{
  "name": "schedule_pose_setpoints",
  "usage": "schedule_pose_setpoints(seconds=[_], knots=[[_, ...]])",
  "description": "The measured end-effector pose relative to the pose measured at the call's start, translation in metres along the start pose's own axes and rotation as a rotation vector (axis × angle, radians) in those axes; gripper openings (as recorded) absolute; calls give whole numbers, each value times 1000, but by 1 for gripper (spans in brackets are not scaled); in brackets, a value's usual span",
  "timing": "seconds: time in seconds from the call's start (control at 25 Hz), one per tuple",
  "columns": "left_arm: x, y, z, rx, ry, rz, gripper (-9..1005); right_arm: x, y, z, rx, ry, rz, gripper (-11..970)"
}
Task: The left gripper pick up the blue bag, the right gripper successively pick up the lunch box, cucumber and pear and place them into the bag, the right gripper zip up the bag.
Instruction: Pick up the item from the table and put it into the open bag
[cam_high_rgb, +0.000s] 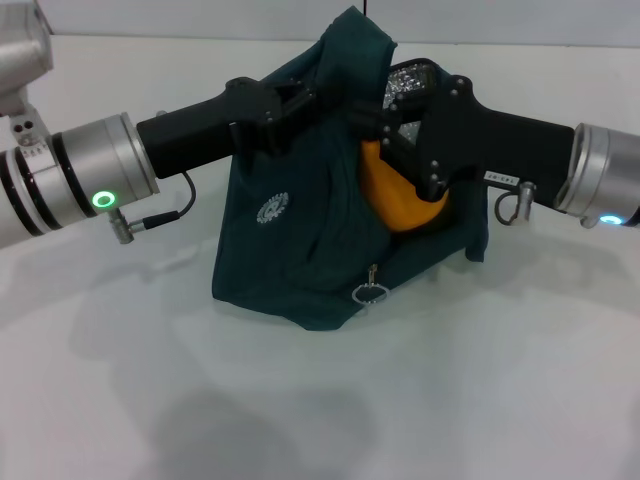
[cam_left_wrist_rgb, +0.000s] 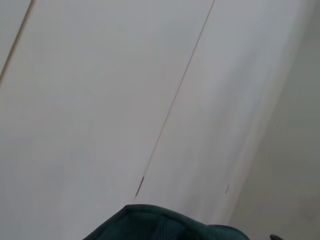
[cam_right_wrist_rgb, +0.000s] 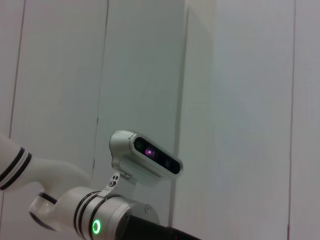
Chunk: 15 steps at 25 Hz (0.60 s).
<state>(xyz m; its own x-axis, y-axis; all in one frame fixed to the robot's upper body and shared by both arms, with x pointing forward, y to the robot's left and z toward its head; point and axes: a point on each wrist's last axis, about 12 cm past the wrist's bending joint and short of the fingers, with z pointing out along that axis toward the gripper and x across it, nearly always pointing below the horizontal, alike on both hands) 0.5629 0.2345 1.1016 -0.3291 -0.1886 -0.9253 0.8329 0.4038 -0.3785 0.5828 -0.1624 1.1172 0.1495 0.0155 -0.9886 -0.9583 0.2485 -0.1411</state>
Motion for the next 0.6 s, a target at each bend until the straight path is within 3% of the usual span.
schedule_pose_setpoints(seconds=[0.6], knots=[[1,0,-1,-2,1,0,45,2,6,-7,24,-12,-57,102]])
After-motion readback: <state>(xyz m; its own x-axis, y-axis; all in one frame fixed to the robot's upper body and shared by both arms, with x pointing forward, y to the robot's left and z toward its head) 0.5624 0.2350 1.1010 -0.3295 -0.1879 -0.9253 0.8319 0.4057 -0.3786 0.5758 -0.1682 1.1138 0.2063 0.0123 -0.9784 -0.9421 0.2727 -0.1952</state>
